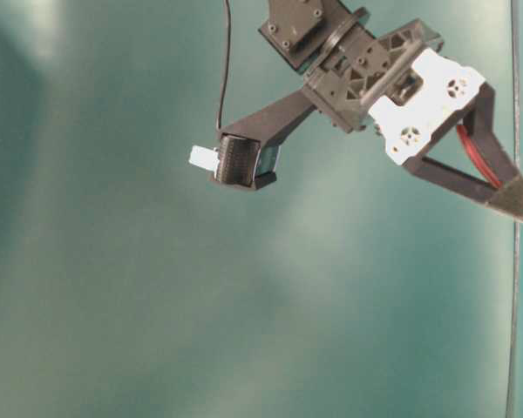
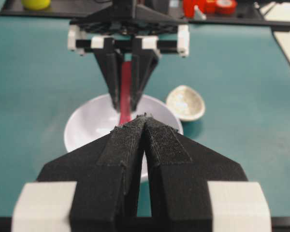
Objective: Scoop the yellow hexagonal prism block from the bowl with a spoon using the right arm.
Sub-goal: 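Push the spoon under the yellow block to scoop it up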
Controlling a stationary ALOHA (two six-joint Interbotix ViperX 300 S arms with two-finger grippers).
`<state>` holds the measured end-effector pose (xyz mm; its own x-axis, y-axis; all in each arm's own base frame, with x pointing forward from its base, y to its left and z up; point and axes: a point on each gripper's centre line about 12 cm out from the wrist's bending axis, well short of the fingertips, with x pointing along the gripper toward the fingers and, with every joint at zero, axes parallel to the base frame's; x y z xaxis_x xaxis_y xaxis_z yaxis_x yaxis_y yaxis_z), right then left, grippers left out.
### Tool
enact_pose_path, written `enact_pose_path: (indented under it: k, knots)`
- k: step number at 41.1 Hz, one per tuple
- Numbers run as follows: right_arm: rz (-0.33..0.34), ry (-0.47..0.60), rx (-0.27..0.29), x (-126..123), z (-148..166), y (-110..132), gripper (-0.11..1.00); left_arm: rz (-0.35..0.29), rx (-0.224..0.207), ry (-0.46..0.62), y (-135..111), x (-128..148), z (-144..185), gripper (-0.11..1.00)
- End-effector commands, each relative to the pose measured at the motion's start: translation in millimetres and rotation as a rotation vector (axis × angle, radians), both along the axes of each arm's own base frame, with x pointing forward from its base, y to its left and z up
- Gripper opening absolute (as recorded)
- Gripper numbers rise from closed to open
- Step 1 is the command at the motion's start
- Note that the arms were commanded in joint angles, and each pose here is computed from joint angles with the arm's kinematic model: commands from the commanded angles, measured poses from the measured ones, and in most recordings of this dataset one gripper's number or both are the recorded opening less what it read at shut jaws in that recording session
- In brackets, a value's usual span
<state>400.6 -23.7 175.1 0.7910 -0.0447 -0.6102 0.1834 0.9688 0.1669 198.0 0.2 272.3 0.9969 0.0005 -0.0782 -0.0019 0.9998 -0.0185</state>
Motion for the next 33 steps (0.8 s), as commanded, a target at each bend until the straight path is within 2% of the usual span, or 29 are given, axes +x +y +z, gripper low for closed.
enact_pose_path:
  k: [1,33]
  knots:
    - [0.001,-0.040,-0.003,3.2,9.3,1.4,0.24,0.001,0.003,-0.025,0.3,2.4,9.7,0.00]
    - [0.001,-0.051,-0.005,1.6,5.0,2.7,0.24,0.001,0.002,-0.026,0.3,2.5,10.4,0.00]
